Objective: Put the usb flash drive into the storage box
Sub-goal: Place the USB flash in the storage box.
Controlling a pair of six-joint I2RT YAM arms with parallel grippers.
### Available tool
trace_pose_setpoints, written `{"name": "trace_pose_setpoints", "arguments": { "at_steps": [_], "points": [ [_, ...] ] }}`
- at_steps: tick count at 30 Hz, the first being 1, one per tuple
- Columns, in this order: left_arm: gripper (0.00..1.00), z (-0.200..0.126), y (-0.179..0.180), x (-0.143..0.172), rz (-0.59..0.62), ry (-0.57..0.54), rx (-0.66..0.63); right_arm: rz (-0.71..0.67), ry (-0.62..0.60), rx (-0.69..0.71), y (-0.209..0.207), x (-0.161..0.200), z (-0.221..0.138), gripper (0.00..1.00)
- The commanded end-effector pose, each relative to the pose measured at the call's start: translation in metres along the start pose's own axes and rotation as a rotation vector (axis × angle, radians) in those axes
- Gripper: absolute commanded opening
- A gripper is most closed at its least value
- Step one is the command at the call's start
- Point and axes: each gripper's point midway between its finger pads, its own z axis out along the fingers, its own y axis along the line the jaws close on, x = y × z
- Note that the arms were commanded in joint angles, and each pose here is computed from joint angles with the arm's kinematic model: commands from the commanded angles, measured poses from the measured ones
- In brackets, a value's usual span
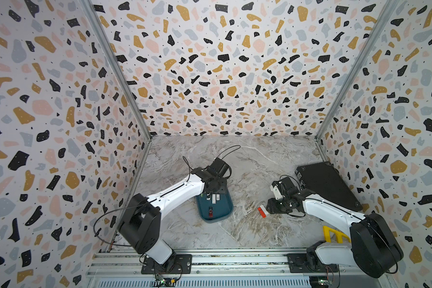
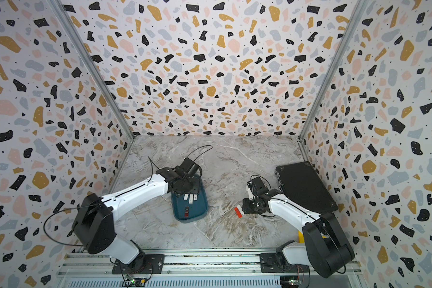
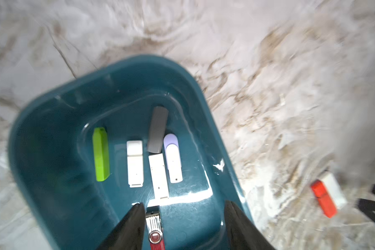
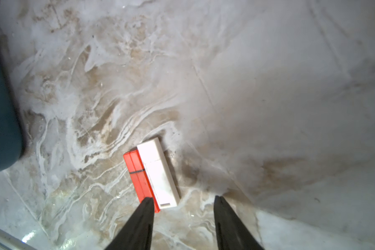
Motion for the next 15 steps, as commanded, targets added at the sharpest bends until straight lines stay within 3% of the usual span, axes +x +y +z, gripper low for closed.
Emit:
{"name": "trace_pose_setpoints", "arguments": {
  "at_steps": [1,10,15],
  "points": [
    [0.64,-0.037,0.01,-0.006,0.029,-0.05,-0.008,-0.072,0.019,0.049,0.005,-0.005,0.0,0.5],
    [0.66,-0.079,0.03,0.016,0.053,-0.089,0.043,-0.125,0.064,0.093,0.006,0.0,0.014,0.48],
    [0.68,-0.085,0.045,0.024,0.048,-0.101,0.029,-0.128,0.092,0.162,-0.007,0.004,0.017,0.44]
  ]
}}
